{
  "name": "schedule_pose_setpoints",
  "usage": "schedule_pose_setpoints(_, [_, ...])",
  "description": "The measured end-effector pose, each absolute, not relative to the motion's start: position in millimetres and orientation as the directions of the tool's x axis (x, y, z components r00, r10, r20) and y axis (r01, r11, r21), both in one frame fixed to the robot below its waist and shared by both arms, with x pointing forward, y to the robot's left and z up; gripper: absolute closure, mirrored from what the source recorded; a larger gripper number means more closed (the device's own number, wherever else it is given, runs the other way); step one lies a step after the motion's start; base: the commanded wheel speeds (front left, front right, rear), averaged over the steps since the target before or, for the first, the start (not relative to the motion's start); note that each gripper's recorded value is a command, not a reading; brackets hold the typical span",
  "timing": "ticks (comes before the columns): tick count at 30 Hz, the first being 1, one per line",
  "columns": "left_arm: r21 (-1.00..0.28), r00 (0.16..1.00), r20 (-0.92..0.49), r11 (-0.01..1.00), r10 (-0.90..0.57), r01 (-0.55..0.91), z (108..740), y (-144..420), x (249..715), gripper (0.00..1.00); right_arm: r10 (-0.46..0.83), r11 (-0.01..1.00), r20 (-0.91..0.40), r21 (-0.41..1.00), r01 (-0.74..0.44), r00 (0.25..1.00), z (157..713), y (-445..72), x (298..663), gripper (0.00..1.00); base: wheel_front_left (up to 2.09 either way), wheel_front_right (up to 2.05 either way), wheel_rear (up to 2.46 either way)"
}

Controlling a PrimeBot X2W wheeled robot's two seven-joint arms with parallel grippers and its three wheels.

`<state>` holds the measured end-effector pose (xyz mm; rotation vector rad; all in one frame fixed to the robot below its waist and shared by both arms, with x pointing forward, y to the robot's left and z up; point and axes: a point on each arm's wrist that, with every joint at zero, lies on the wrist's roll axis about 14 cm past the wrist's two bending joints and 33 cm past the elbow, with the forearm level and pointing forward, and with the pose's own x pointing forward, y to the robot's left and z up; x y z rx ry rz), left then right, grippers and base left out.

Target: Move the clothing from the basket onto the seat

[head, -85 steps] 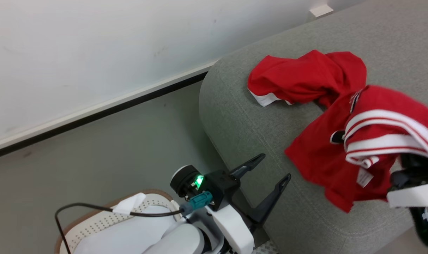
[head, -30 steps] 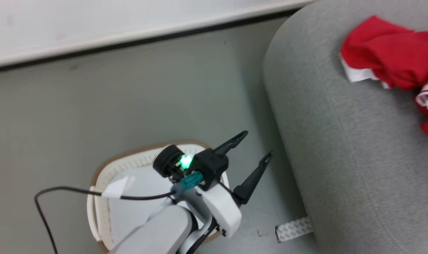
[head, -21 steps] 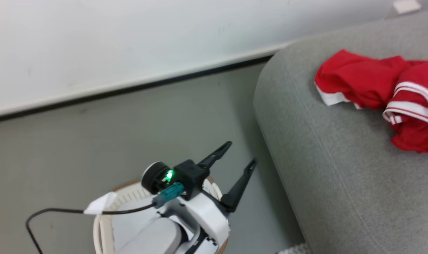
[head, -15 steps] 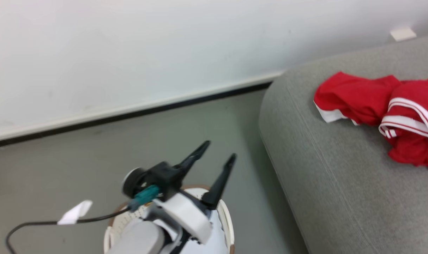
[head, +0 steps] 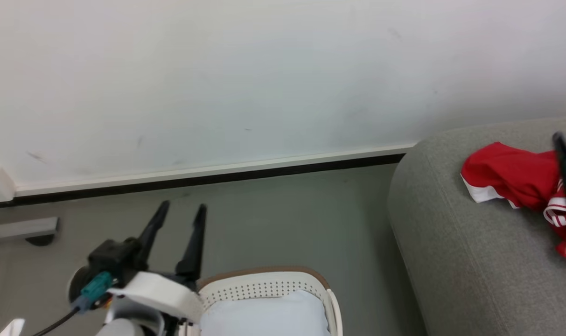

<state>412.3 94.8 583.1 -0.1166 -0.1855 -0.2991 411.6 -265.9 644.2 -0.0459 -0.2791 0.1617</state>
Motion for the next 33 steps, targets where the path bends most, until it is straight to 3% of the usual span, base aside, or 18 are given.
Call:
schedule_pose_setpoints(8, [-0.149, 0.981, 0.149, 0.978, -0.125, 0.147, 559, 142, 391, 0.00, 0.147, 0.979, 0.295, 0.090, -0.180, 0.944, 599, -209, 371, 0.00, 0.00, 0.00, 0.00])
schedule_pose_setpoints(14, [-0.142, 0.988, 0.118, 0.983, -0.101, 0.117, 542, 150, 379, 0.00, 0.145, 0.972, 0.258, 0.143, -0.186, 0.955, 570, -179, 350, 0.00, 0.00, 0.00, 0.00])
schedule_pose_setpoints(24, [-0.120, 0.990, 0.057, 0.984, -0.126, 0.132, 514, 145, 373, 0.00, 0.097, 0.970, 0.190, 0.200, -0.135, 0.977, 539, -172, 342, 0.00, 0.00, 0.00, 0.00])
schedule_pose_setpoints(33, [-0.129, 0.992, 0.061, 0.984, -0.113, 0.121, 511, 146, 375, 0.00, 0.118, 0.966, 0.194, 0.206, -0.159, 0.974, 540, -163, 349, 0.00, 0.00, 0.00, 0.00])
